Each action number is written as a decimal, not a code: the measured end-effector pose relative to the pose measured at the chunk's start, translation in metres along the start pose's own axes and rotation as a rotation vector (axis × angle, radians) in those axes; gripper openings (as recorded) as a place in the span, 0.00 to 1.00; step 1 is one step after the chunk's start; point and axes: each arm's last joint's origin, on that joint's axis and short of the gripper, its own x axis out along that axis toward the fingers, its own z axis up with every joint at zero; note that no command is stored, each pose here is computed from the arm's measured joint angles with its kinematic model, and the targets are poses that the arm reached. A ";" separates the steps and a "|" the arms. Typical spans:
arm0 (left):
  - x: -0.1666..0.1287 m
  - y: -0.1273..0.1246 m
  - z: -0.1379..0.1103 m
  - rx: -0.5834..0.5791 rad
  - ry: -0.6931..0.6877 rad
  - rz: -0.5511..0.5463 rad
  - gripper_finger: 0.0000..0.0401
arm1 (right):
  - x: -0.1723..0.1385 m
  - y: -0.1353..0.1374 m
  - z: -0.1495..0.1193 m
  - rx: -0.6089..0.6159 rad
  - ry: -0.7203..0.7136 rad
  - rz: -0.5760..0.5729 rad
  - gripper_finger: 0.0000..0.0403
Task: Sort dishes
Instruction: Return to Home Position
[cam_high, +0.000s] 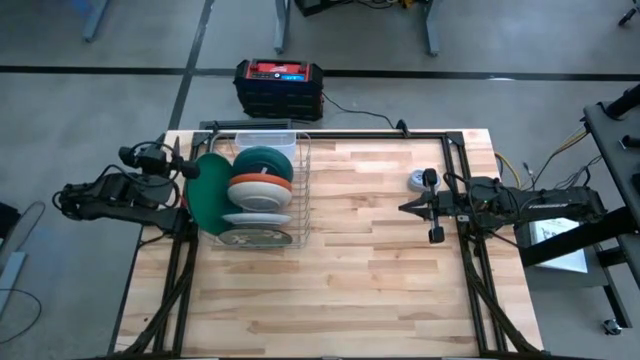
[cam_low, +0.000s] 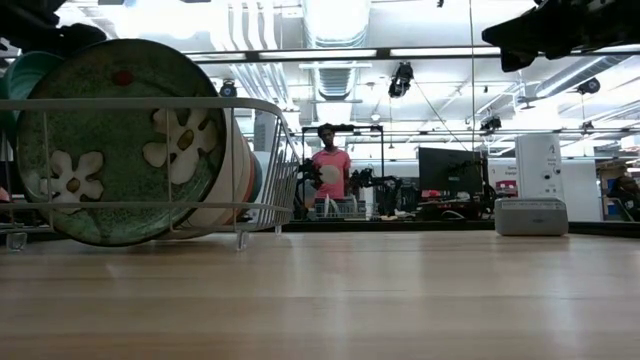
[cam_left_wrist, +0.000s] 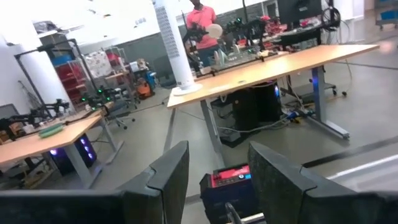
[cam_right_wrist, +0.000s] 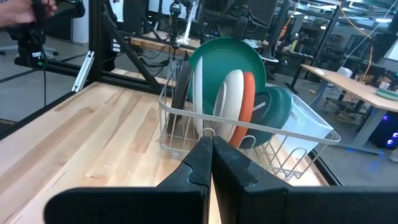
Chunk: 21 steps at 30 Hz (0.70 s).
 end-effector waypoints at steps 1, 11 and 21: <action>0.000 -0.001 -0.001 -0.001 -0.002 0.005 0.39 | 0.000 0.000 0.000 0.000 0.000 0.000 0.01; 0.000 -0.004 -0.003 -0.025 0.016 -0.040 0.39 | 0.000 0.001 -0.003 0.004 0.032 0.008 0.01; 0.000 -0.004 -0.003 -0.025 0.016 -0.040 0.39 | -0.007 0.000 0.001 -0.024 -0.011 0.001 0.01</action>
